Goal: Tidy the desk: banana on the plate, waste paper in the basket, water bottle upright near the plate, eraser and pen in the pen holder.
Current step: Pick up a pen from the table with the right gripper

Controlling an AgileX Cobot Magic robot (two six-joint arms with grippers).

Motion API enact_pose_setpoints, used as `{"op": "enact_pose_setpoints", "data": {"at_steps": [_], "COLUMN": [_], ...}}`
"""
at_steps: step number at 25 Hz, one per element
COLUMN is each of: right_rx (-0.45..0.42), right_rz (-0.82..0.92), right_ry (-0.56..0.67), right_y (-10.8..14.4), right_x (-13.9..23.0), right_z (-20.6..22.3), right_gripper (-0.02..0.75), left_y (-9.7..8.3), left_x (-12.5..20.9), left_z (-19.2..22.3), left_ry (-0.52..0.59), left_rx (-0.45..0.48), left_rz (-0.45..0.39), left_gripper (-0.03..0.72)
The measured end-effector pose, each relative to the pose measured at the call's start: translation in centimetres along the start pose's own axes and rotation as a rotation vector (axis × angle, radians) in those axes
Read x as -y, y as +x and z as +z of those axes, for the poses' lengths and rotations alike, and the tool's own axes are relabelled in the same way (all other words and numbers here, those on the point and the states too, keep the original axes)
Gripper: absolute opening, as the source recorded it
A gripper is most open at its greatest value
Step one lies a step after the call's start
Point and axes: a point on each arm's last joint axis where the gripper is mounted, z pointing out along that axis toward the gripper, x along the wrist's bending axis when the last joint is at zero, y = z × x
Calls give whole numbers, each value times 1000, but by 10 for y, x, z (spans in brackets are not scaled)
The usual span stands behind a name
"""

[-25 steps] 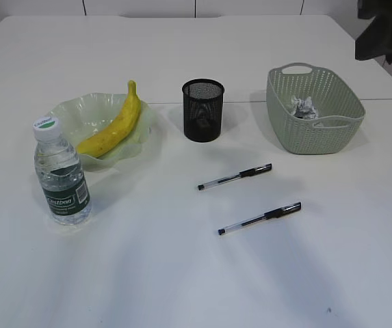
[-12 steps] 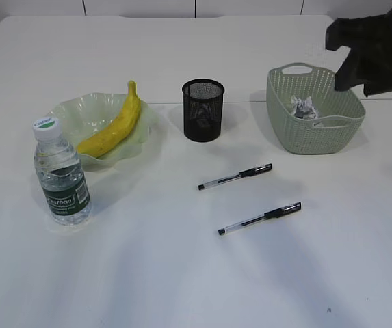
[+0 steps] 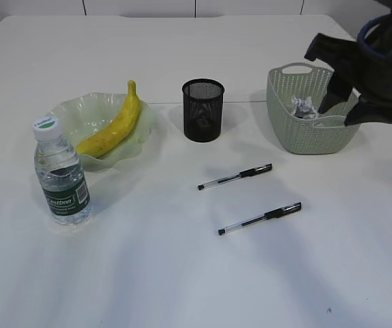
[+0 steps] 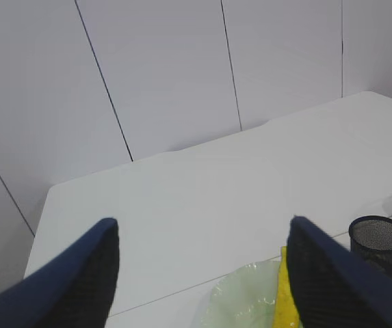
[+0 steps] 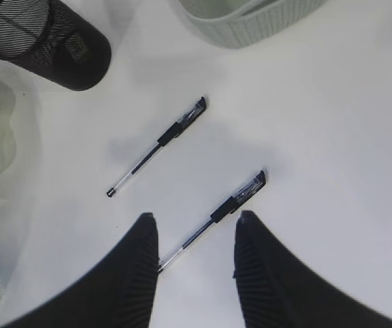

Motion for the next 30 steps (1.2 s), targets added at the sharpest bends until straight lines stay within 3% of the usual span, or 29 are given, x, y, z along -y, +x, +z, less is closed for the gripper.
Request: {"op": "enact_pose_setpoints", "data": {"at_steps": [30], "right_rx": [215], "right_rz": [443], "right_ry": [331], "right_y": [1], "right_x": [41], "right_z": [138], "right_gripper": [282], "left_y": [0], "left_x": [0], "left_z": [0], "left_ry": [2], "left_rx": [0], "left_rz": [0], "left_gripper": [538]}}
